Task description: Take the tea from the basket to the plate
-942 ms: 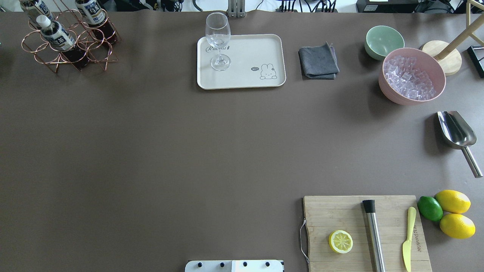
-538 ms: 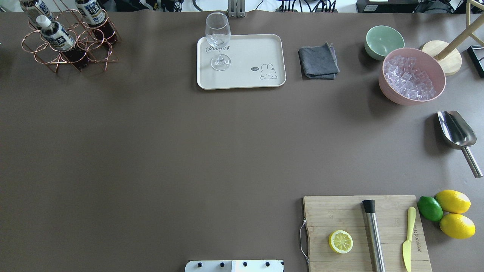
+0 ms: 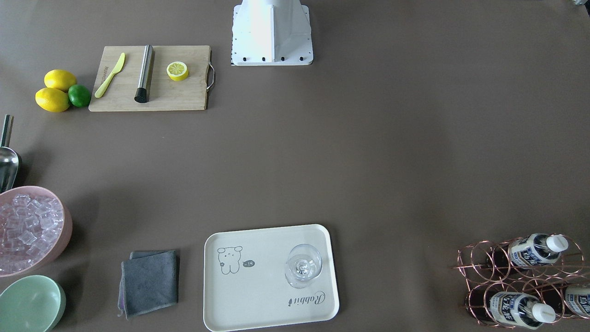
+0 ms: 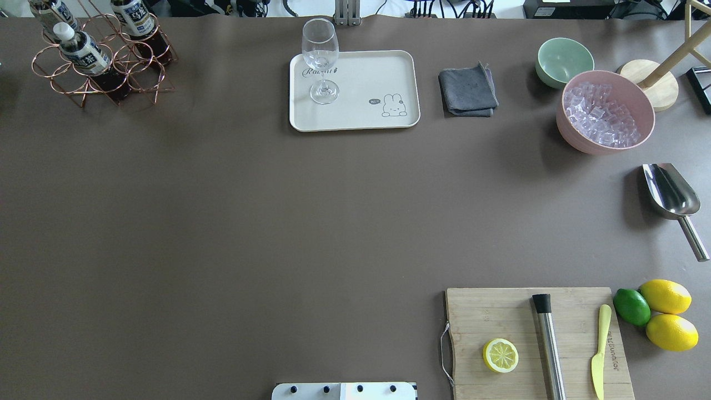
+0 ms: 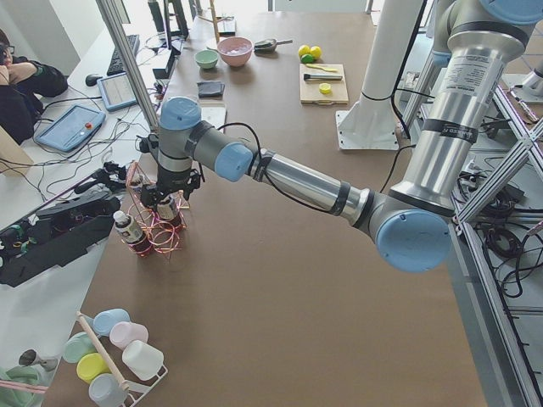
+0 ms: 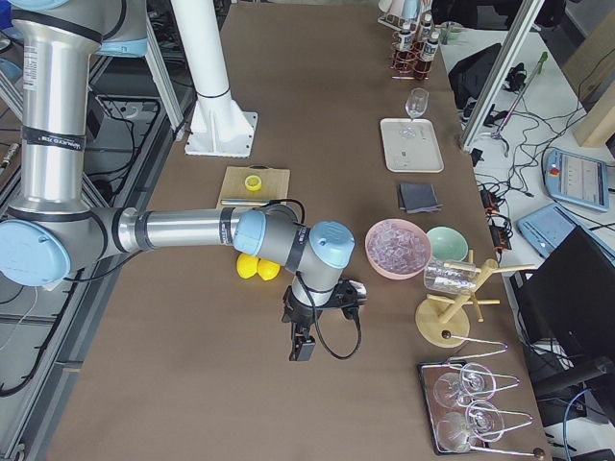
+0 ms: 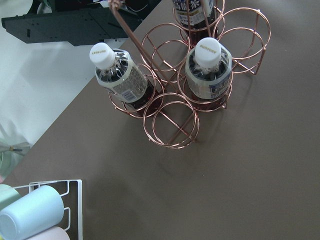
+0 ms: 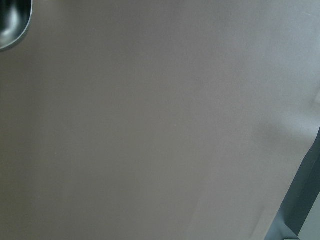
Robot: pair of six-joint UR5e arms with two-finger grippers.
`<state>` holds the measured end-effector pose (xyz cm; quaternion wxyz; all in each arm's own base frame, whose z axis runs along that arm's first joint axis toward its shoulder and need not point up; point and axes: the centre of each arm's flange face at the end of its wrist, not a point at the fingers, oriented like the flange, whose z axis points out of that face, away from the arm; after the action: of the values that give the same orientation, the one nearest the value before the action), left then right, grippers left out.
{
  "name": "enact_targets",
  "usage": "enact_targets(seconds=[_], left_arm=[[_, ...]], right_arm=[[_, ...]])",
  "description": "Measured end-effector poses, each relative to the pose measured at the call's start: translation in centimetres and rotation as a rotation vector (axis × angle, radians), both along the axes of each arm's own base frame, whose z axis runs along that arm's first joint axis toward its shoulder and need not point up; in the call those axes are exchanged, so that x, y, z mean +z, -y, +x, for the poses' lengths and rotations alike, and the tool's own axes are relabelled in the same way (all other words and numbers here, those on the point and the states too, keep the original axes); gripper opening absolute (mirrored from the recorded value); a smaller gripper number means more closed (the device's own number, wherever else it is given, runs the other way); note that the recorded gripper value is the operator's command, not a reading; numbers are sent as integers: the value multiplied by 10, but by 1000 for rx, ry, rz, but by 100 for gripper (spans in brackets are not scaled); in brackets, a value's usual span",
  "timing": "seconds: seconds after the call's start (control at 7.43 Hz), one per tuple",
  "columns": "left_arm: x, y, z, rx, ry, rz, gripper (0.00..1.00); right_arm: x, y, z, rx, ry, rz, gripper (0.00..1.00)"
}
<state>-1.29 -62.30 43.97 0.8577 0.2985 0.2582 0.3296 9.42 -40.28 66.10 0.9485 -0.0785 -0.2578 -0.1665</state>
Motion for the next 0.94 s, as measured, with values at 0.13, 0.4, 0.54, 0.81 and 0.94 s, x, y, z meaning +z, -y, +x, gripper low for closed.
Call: enact_targets(seconds=[0.13,0.4,0.54,0.81,0.94], left_arm=[[-13,17,9,21,8,33,98],[-32,52,17,66,42,90,98],[-40,72,17,99,64,121,98],[-58,105,18,160,88,172,98],[-62,117,22,209,75,192,98]], right_arm=[[-1,2,0,1,1,-6,100],[0,2,1,2,2,-12,100],[0,2,1,4,3,-15,100],[1,1,2,6,3,-15,100],[1,1,2,6,3,-16,100]])
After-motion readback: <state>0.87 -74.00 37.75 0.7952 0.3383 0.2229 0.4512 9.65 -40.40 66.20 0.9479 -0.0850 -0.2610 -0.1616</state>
